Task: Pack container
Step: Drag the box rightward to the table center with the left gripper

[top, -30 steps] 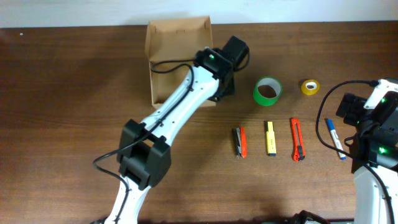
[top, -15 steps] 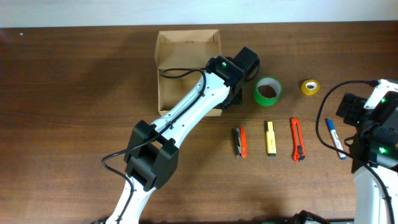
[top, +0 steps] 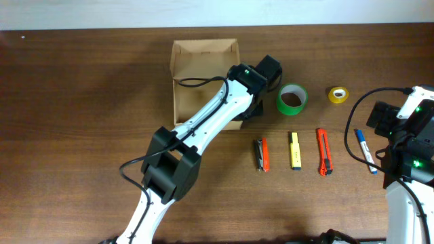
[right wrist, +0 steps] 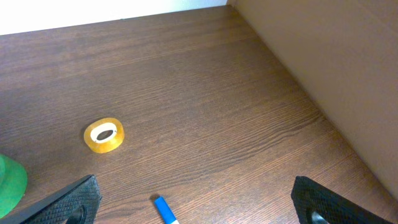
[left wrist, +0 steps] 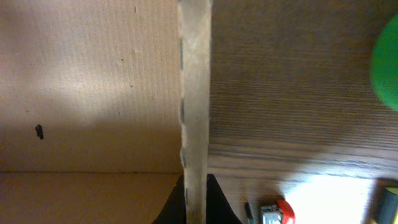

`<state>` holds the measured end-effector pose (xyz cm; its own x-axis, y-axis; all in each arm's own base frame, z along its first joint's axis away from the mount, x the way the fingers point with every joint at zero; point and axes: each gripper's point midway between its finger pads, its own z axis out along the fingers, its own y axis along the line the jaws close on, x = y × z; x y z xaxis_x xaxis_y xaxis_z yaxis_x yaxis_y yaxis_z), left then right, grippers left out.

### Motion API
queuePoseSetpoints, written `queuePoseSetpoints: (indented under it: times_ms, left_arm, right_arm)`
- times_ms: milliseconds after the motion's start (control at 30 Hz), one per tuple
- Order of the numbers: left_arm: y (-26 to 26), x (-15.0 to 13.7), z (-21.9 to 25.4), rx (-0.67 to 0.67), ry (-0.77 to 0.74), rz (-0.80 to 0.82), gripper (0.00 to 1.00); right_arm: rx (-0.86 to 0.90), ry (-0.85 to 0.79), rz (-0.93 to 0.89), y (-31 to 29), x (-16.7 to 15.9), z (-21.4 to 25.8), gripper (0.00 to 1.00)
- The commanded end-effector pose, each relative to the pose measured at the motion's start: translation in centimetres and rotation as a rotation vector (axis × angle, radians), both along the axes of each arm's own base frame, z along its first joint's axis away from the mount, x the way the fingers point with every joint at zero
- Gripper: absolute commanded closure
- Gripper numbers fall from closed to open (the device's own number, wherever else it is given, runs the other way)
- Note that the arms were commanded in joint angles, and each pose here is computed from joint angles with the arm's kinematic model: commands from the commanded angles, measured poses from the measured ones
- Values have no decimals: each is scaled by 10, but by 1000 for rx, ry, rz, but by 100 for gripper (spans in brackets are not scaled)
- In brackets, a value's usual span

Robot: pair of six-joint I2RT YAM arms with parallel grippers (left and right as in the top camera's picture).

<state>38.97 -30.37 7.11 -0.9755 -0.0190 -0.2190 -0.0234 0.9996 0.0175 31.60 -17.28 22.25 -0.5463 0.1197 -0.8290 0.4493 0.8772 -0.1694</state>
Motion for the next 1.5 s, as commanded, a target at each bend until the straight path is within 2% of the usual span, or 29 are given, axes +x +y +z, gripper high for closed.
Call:
queuePoseSetpoints:
  times_ms: [0, 1000, 1067, 1133, 1167, 1233, 1333, 1467]
  left_arm:
    - [-2, 3, 0, 0, -12, 14, 98]
    - [-10, -4, -28, -22, 59, 4, 98]
    - [-9, -3, -28, -17, 54, 5, 91]
    - [-8, -2, -28, -10, 48, 6, 74]
    - [-7, -1, -28, -7, 46, 7, 70]
    - [-6, 0, -28, 3, 37, 1, 54]
    - [-3, 3, -27, 23, 18, -2, 44]
    - [1, 9, -24, 53, -13, -13, 42]
  right_arm:
    - [-13, -21, -20, -5, 0, 10, 1]
    - [-13, -21, -20, -5, 0, 10, 1]
    - [-13, -21, -20, -5, 0, 10, 1]
    - [-12, -21, -20, -5, 0, 10, 1]
    - [-13, -21, -20, -5, 0, 10, 1]
    - [-12, -21, -20, -5, 0, 10, 1]
    - [-13, -21, -20, -5, 0, 10, 1]
    - [-13, -21, -20, -5, 0, 10, 1]
